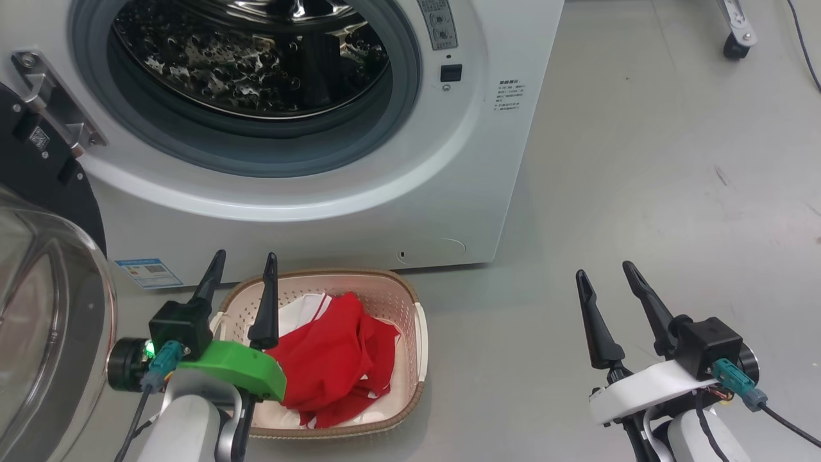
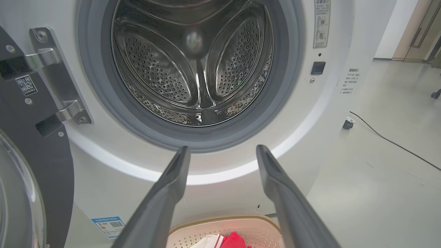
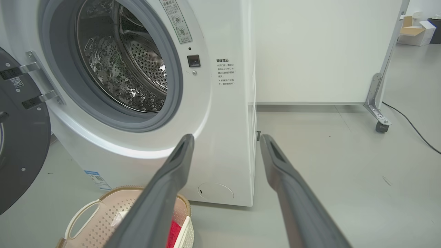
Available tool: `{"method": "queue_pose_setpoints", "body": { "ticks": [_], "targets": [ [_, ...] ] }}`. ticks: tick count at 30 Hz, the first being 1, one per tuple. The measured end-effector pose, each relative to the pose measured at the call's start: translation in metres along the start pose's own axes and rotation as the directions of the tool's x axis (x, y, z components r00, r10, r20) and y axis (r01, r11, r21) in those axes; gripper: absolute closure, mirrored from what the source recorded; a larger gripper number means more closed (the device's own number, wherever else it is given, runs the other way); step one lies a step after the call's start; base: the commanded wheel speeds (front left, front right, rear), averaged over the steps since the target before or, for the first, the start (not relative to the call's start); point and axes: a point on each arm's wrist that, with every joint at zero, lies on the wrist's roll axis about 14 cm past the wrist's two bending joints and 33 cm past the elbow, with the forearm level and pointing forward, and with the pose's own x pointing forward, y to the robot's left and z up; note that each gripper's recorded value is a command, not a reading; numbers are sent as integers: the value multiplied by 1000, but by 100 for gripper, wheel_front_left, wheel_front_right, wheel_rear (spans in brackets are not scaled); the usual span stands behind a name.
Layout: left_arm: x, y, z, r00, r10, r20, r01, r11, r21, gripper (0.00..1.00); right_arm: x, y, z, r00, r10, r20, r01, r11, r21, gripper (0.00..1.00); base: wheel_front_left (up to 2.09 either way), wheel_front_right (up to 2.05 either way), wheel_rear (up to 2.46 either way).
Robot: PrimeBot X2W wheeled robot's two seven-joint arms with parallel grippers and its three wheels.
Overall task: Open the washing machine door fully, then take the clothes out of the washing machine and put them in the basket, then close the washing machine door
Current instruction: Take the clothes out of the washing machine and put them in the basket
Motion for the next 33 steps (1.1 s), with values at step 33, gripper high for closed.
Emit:
{"method": "queue_pose_setpoints", "body": {
  "ticks": [33],
  "targets": [
    [-75,1,7,998,57,28,-57,998,-3,0,-34,19,5,1000,1,19,-1,1000,1,0,0,0,0]
  ]
}}
